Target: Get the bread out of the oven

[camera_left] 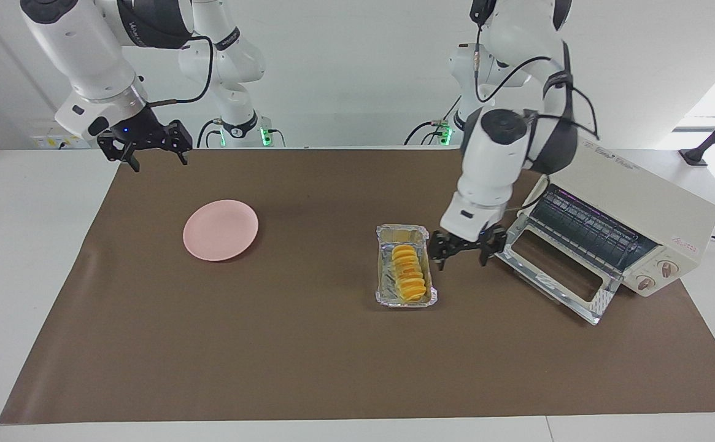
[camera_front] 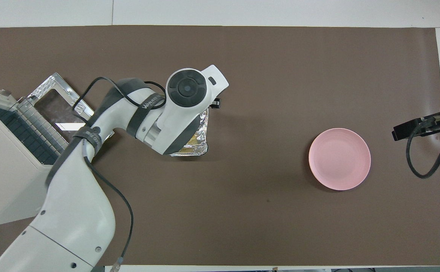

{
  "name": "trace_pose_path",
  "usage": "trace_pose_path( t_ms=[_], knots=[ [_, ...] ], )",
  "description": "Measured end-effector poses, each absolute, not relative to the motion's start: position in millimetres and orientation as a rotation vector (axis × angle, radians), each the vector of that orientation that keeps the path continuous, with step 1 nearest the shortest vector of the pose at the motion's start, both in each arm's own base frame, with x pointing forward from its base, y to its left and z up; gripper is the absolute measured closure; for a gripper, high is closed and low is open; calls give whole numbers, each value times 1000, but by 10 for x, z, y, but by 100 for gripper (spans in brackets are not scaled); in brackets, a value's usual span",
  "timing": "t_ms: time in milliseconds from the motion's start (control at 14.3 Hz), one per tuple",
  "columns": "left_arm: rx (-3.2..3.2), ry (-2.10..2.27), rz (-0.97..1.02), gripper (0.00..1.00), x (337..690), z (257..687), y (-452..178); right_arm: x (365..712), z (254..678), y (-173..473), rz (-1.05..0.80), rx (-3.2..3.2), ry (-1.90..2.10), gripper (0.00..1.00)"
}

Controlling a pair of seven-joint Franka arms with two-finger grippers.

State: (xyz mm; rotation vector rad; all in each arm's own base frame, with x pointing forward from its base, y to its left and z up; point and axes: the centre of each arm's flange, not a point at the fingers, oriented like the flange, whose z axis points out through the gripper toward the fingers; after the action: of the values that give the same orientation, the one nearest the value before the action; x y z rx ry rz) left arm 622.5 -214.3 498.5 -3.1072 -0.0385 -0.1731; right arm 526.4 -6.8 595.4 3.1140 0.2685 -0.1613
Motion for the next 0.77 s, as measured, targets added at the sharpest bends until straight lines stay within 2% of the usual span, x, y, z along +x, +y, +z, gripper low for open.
trace_pose_path(
  t_ms=[209, 349, 558, 767],
  knots=[
    [-3064, -21, 24, 0, 5875, 5666, -1218, 5325, 6004, 69, -70, 3119, 178, 0],
    [-3048, -52, 118, 0, 5601, 5957, -899, 5381, 6031, 237, 4, 3148, 78, 0],
    [-3045, -10, 159, 0, 5379, 6097, -631, 5479, 5927, 717, 47, 3175, -33, 0],
    [-3046, 17, 174, 0, 5289, 6122, -503, 5664, 5594, 1492, 64, 3192, -117, 0]
  ],
)
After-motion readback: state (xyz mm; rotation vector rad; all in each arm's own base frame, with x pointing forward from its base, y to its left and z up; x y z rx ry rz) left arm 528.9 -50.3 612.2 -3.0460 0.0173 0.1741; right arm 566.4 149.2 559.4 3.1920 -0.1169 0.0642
